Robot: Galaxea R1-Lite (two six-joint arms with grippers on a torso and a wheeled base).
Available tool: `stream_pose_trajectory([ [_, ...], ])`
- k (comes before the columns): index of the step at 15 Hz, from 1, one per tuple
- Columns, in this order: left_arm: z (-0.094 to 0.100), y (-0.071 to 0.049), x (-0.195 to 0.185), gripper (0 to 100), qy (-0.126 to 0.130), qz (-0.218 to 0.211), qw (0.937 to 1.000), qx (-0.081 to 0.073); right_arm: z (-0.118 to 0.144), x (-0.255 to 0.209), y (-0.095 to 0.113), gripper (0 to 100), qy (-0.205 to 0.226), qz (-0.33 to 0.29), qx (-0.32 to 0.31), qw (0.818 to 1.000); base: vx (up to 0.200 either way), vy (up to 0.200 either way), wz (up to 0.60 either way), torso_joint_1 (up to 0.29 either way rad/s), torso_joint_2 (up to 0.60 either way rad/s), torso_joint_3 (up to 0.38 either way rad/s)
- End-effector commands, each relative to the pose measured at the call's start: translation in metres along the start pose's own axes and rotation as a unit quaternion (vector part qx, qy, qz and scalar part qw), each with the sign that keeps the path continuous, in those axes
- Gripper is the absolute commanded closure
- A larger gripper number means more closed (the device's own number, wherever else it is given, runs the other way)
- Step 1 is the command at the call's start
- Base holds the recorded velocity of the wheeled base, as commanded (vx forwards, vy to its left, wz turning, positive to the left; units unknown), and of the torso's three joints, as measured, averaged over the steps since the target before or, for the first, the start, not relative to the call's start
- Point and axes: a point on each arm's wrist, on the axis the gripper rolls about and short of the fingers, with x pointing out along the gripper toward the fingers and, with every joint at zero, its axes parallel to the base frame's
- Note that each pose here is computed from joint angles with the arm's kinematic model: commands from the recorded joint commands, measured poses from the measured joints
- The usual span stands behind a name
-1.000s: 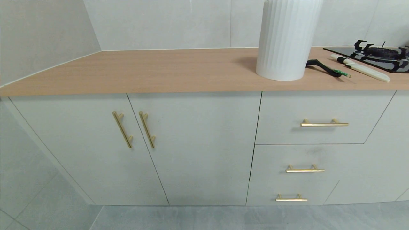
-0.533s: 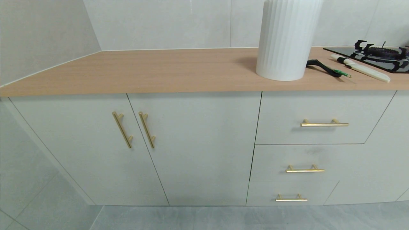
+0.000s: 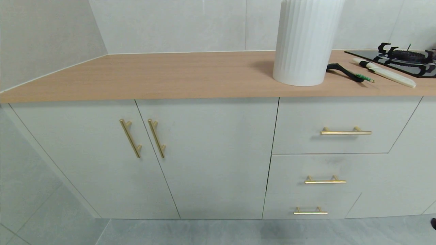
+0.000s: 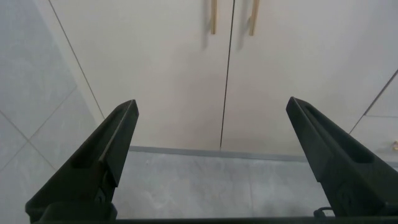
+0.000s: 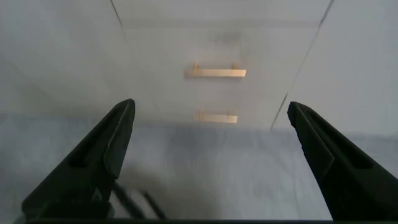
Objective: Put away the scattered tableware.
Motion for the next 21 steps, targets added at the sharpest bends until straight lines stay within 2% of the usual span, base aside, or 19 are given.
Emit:
stream_pose_trajectory([
  [1,0.0,0.0,0.0,0,0.0,0.001,1.0,0.0,0.028,0.128,-0.004,0,0.194,0.012,-0.003,0.981,0.0,0.0,0.0,0.0,0.0,0.0],
  [4,0.0,0.0,0.0,0,0.0,0.0,1.0,0.0,0.012,0.202,-0.008,0,0.22,0.006,-0.004,0.975,0.0,0.0,0.0,0.0,0.0,0.0],
  [5,0.0,0.0,0.0,0,0.0,0.0,1.0,0.0,0.0,0.235,-0.011,0,0.231,-0.017,-0.01,0.973,0.0,0.0,0.0,0.0,0.0,0.0],
  [7,0.0,0.0,0.0,0,0.0,0.0,1.0,0.0,-0.018,0.269,-0.013,0,0.247,-0.04,-0.018,0.968,0.0,0.0,0.0,0.0,0.0,0.0],
  [10,0.0,0.0,0.0,0,0.0,0.001,1.0,0.0,-0.038,0.296,-0.016,0,0.233,-0.043,-0.017,0.971,0.0,0.0,0.0,0.0,0.0,0.0],
  [13,0.0,0.0,0.0,0,0.0,0.001,1.0,0.0,-0.055,0.318,-0.019,0,0.19,-0.067,-0.022,0.979,0.0,0.0,0.0,0.0,0.0,0.0],
  [21,0.0,0.0,0.0,0,0.0,0.0,1.0,0.0,-0.067,0.34,-0.025,0,0.145,-0.092,-0.017,0.985,0.0,0.0,0.0,0.0,0.0,0.0],
])
